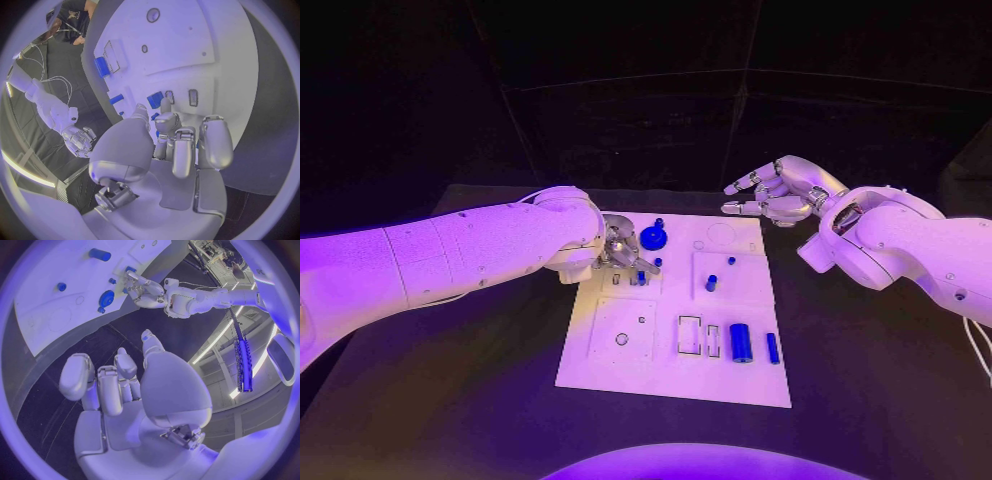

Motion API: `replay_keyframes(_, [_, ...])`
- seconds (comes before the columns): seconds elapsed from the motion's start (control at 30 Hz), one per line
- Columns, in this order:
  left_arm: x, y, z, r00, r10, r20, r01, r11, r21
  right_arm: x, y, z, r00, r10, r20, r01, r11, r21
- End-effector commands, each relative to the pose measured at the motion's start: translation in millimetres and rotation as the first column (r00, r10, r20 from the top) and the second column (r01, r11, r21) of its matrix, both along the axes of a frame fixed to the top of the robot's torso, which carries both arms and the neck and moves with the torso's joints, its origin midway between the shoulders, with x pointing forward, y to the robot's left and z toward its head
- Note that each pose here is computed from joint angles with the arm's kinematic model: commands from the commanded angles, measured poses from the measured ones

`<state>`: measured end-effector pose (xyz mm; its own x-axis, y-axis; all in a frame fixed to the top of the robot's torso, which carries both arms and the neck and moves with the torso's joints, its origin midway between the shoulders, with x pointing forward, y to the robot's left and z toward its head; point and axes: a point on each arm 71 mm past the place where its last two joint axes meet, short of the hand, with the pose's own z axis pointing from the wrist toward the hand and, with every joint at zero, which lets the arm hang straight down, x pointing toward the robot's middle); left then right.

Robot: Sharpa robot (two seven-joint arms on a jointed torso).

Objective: Assemble the parts on the task board

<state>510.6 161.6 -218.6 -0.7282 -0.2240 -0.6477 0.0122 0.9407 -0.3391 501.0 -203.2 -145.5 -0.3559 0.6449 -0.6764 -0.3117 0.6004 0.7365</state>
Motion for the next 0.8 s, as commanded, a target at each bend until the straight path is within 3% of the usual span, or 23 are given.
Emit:
replay_keyframes(0.03, [-1.1,-2.1,0.1,1.0,-0.016,-0.013,0.016,1.0,0.013,0.3,1.4,0.7,1.0,0.011,-0.003,-0.011,1.0,-0.007])
replay_keyframes(0.8, [-1.5,-6.7,0.2,0.999,-0.029,-0.014,0.03,1.0,0.007,1.3,3.6,-0.3,1.0,0.017,-0.009,-0.018,1.0,-0.01])
